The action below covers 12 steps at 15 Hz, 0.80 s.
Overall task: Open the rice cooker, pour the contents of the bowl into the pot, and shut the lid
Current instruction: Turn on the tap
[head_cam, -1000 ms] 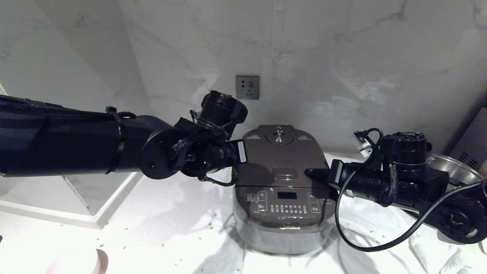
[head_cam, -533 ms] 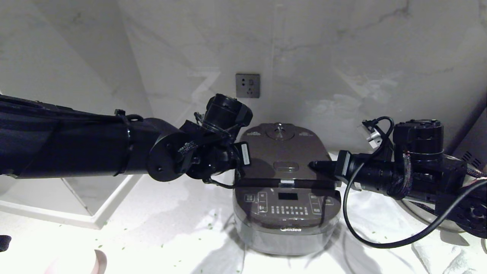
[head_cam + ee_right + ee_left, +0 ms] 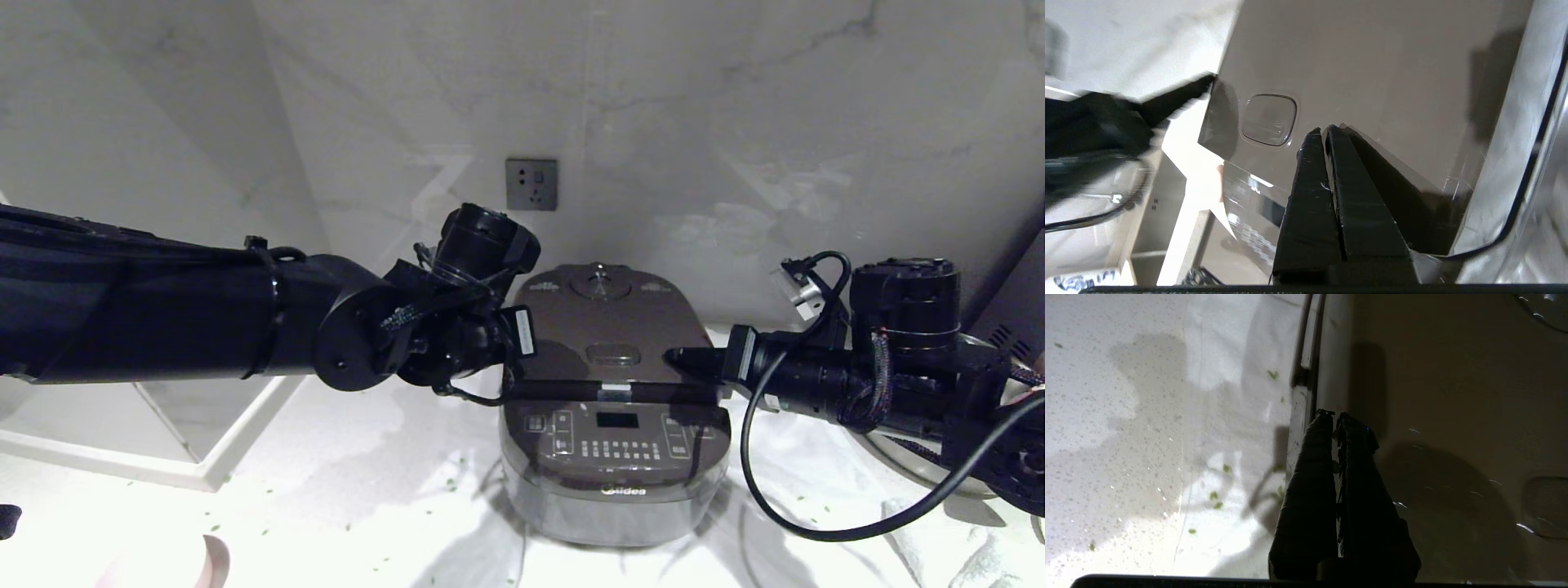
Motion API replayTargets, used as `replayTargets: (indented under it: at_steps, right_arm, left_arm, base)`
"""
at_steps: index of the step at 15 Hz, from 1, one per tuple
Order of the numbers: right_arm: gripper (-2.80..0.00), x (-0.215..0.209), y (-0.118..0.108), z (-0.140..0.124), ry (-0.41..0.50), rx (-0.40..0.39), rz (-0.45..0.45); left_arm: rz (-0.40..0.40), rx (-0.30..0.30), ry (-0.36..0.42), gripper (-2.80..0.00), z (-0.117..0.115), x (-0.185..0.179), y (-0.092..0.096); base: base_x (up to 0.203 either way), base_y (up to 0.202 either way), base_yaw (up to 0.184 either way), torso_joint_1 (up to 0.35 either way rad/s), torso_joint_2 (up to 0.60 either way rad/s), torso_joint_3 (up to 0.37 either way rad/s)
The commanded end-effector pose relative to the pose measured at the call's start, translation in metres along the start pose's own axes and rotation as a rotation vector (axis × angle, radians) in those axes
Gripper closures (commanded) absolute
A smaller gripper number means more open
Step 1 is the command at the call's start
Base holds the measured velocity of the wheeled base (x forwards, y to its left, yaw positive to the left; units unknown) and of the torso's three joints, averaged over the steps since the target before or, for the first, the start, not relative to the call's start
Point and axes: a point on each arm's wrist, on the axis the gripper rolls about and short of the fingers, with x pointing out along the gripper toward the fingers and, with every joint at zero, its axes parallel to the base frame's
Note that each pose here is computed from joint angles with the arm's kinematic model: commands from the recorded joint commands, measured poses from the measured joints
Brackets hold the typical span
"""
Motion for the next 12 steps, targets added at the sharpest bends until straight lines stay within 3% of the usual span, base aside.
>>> replayTargets:
  at_steps: [1,3,6,12]
  right_arm:
    - [0.0,0.014,-0.017,-0.013,0.063,0.038,-0.043]
    - [0.0,0.021,-0.028,-0.022,0.103,0.059,-0.067]
    - [0.0,0.026,-0.032,-0.024,0.079,0.05,-0.056]
    - [0.0,0.021,-0.025,-0.017,0.048,0.035,-0.035]
  left_arm:
    - [-0.006,-0.011,-0.017,0.0,0.005,-0.007,0.002]
    - [-0.016,-0.018,-0.035,0.0,0.011,-0.015,0.002]
    - [-0.02,-0.013,-0.029,0.0,0.009,-0.019,0.003]
    - [-0.059,0.067,0.078,0.0,-0.028,-0.023,-0.006]
  base:
    - [0.0,0.0,0.0,0.0,0.0,0.0]
    - [0.0,0.0,0.0,0.0,0.0,0.0]
    - [0.0,0.0,0.0,0.0,0.0,0.0]
    - [0.0,0.0,0.0,0.0,0.0,0.0]
